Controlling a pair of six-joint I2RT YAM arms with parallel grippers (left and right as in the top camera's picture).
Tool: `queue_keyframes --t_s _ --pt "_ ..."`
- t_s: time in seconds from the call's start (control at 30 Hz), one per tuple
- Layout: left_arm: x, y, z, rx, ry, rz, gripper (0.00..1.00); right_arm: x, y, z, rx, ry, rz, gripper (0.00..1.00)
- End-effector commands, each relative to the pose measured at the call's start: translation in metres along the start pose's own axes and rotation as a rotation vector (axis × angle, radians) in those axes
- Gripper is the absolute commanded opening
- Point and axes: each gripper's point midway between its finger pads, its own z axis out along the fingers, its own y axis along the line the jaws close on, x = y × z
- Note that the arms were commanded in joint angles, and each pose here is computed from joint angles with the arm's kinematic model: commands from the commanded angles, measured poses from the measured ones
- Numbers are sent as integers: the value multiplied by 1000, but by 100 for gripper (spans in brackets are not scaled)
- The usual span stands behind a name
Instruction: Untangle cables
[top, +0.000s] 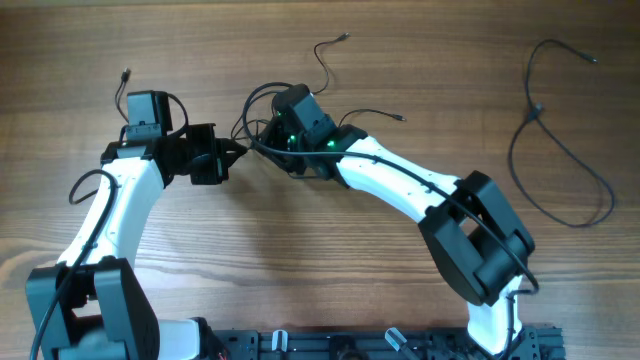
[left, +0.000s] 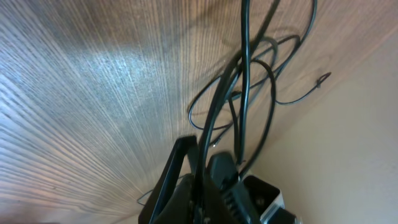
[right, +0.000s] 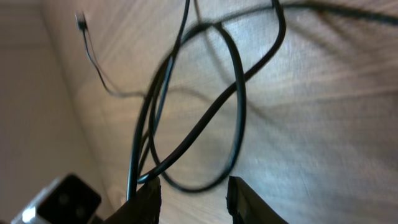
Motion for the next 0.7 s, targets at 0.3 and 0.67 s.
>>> queue_keyframes --t_s 0.3,0.67 --pt "-5 -9 -5 26 -45 3 4 -37 -19 21 45 -208 -5 7" --pt "-83 9 -30 -34 -472 -44 4 -6 -2 -20 -172 220 -456 4"
